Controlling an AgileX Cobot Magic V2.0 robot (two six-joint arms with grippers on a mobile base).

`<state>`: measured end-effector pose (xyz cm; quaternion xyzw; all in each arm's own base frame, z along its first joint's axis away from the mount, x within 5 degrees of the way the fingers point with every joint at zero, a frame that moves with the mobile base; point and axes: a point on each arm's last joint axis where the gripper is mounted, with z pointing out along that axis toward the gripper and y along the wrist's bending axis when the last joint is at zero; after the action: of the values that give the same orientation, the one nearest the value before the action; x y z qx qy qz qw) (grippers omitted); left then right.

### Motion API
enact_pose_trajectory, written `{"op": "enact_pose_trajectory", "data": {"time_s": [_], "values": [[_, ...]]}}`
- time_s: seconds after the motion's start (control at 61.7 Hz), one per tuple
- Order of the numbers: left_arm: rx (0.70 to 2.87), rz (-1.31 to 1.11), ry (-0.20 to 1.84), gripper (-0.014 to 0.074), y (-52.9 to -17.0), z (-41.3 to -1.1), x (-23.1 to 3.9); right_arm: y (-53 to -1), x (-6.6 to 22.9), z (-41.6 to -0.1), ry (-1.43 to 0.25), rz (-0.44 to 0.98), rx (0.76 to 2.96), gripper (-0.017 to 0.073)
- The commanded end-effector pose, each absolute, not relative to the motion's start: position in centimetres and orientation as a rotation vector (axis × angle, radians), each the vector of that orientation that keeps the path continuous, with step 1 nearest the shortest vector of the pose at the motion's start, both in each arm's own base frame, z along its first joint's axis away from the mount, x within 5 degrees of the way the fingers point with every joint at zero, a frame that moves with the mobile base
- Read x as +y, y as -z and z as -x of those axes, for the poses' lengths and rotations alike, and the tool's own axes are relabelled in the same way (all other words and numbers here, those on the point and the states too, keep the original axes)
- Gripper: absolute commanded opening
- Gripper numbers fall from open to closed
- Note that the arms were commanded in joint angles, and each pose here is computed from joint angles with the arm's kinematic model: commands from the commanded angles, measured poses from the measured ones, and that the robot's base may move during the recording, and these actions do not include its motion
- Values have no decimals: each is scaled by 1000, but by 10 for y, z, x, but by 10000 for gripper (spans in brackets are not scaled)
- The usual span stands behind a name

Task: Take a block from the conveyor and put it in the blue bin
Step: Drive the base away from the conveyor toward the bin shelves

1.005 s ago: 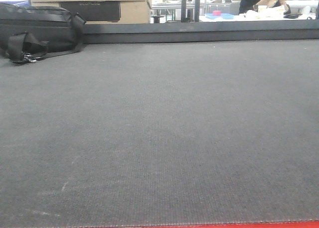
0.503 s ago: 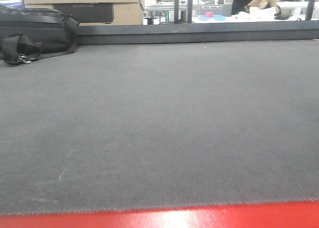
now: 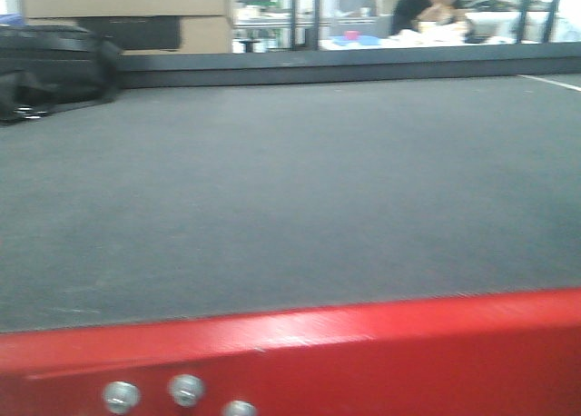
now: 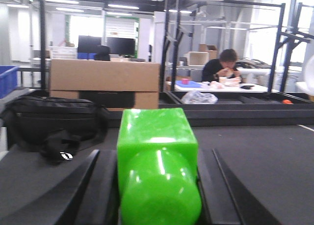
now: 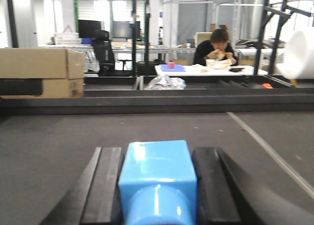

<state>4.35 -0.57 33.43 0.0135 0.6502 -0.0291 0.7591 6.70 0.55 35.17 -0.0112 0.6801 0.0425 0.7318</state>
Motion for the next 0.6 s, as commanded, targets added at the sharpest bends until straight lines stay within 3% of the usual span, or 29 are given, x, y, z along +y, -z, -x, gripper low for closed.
{"op": "enact_pose_trajectory", "data": {"time_s": [0.0, 0.584], "values": [[1391, -27, 72, -111, -336, -41, -6, -356, 5, -65, -86, 30, 1469, -162], [1382, -28, 71, -111, -336, -39, -6, -356, 5, -65, -86, 30, 1469, -162]]}}
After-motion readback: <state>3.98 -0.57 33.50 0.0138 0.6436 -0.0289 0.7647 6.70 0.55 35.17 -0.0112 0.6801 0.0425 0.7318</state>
